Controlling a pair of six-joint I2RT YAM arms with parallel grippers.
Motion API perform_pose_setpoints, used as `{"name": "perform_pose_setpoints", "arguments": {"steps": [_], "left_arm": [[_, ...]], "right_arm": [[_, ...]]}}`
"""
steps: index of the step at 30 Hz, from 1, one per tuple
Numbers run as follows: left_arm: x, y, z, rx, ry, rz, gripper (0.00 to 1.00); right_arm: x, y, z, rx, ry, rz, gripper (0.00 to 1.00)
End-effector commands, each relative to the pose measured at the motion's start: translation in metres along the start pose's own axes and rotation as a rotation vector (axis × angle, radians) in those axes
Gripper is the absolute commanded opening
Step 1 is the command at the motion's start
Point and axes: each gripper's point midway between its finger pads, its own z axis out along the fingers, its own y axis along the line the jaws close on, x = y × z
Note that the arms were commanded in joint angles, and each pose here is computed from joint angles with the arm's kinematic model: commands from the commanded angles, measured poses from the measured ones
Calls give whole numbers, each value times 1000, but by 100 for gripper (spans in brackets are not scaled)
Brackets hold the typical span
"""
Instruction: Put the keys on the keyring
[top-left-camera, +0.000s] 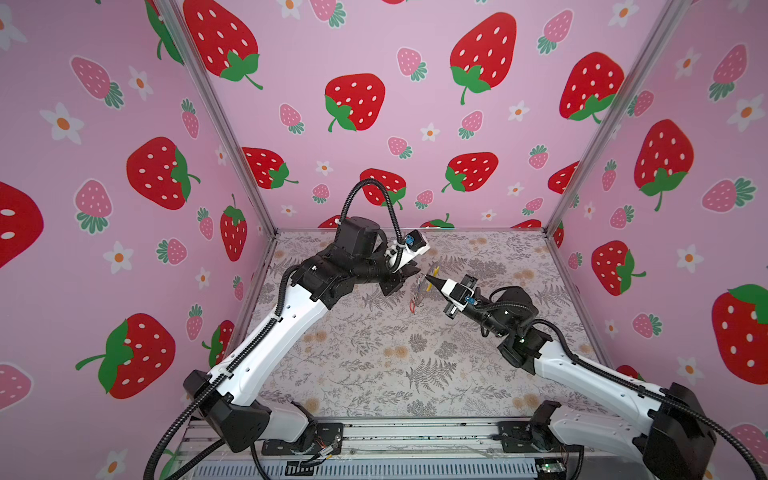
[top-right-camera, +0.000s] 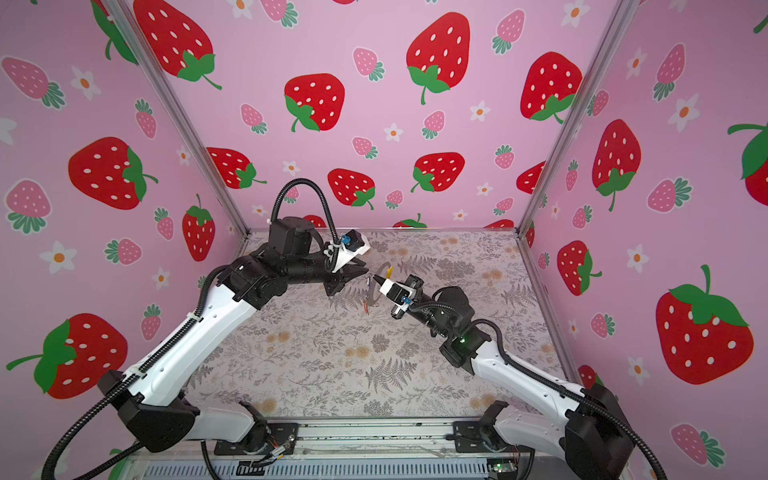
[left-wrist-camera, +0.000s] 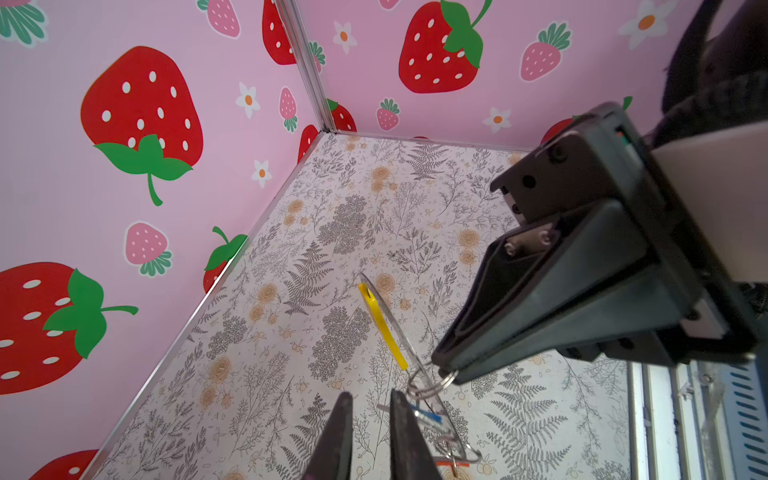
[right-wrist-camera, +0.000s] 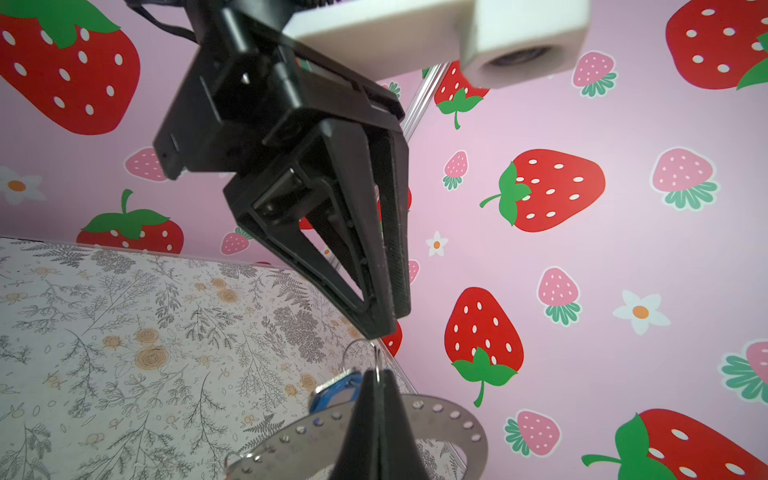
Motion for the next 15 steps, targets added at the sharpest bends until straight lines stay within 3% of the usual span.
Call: {"name": "perform_pose_setpoints", "arguments": {"steps": [1, 11, 15], "left_arm": [[-7, -2, -3, 21, -27, 0, 20], [0, -1, -2, 17, 7, -7, 20], [-3, 10, -14, -66, -20, 0, 31]], "right_arm": [[-24, -9, -1, 26, -77, -4, 0], [-24, -12, -1, 38, -74, -5, 0], [-22, -14, 0, 48, -59, -6, 0]]}}
